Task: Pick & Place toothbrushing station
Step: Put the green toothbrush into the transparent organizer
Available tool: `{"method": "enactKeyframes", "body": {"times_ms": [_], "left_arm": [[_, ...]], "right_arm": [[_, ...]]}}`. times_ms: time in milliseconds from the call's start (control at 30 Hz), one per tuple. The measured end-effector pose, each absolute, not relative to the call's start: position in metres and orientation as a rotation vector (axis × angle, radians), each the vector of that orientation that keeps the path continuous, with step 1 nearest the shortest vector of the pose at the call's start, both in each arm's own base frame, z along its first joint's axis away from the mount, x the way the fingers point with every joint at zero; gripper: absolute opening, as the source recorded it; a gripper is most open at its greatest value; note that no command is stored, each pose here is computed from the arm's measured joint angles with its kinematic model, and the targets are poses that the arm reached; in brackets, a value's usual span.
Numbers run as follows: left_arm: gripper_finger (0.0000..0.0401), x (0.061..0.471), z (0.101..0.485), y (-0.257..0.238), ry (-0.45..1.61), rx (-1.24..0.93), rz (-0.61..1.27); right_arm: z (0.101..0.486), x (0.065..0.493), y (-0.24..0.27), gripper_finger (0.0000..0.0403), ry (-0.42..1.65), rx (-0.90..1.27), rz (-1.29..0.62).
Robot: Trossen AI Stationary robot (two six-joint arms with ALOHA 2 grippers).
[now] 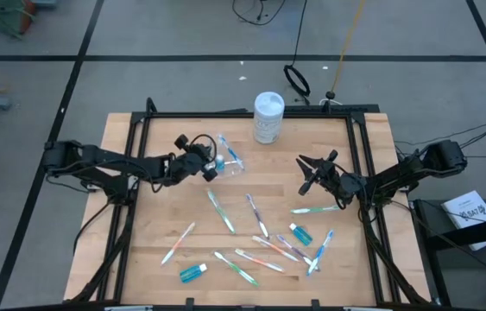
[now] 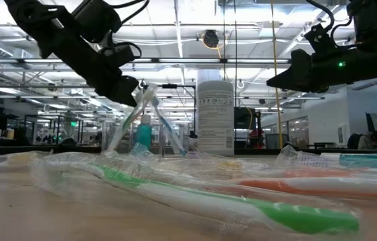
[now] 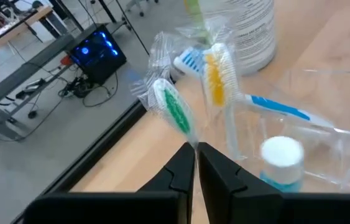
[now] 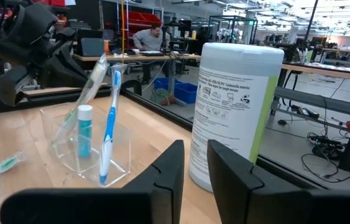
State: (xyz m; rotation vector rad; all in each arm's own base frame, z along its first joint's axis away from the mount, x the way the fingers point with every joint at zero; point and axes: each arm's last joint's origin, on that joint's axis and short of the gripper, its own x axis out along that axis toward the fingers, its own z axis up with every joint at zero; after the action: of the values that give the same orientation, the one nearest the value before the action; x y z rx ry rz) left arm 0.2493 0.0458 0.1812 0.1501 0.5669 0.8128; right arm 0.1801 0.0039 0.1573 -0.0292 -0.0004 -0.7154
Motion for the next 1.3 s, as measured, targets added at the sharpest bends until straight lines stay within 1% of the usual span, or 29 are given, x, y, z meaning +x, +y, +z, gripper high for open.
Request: {"method": "enactKeyframes", "body": {"times_ms": [367, 433, 500, 767, 833, 967, 1133, 1300], "left_arm": [[0.0027, 0.247, 0.179, 0.046, 0.598, 0.164, 0.823], [0.0033, 0.247, 0.179, 0.047, 0.602, 0.172, 0.821], [0.0046, 0.247, 0.179, 0.047, 0.602, 0.171, 0.824], [0.0125, 0.247, 0.182, 0.046, 0.613, 0.226, 0.804], [0.014, 0.247, 0.189, 0.043, 0.594, 0.231, 0.801], [0.0158, 0.245, 0.214, 0.033, 0.492, 0.209, 0.768], [0.0161, 0.237, 0.243, 0.017, 0.369, 0.184, 0.706], [0.0161, 0.226, 0.258, 0.006, 0.301, 0.166, 0.661]], "right_arm": [[0.157, 0.18, 0.004, 0.0061, -0.001, -0.029, -0.715], [0.157, 0.18, 0.004, 0.0061, -0.001, -0.029, -0.715], [0.157, 0.18, 0.004, 0.0061, -0.001, -0.029, -0.715], [0.157, 0.18, 0.004, 0.0061, -0.001, -0.03, -0.715], [0.157, 0.18, 0.004, 0.0061, -0.001, -0.03, -0.715], [0.157, 0.18, 0.004, 0.0061, 0.0, -0.031, -0.716], [0.158, 0.18, 0.003, 0.0061, -0.004, -0.029, -0.719], [0.16, 0.18, -0.001, 0.0061, -0.031, -0.012, -0.741]]}}
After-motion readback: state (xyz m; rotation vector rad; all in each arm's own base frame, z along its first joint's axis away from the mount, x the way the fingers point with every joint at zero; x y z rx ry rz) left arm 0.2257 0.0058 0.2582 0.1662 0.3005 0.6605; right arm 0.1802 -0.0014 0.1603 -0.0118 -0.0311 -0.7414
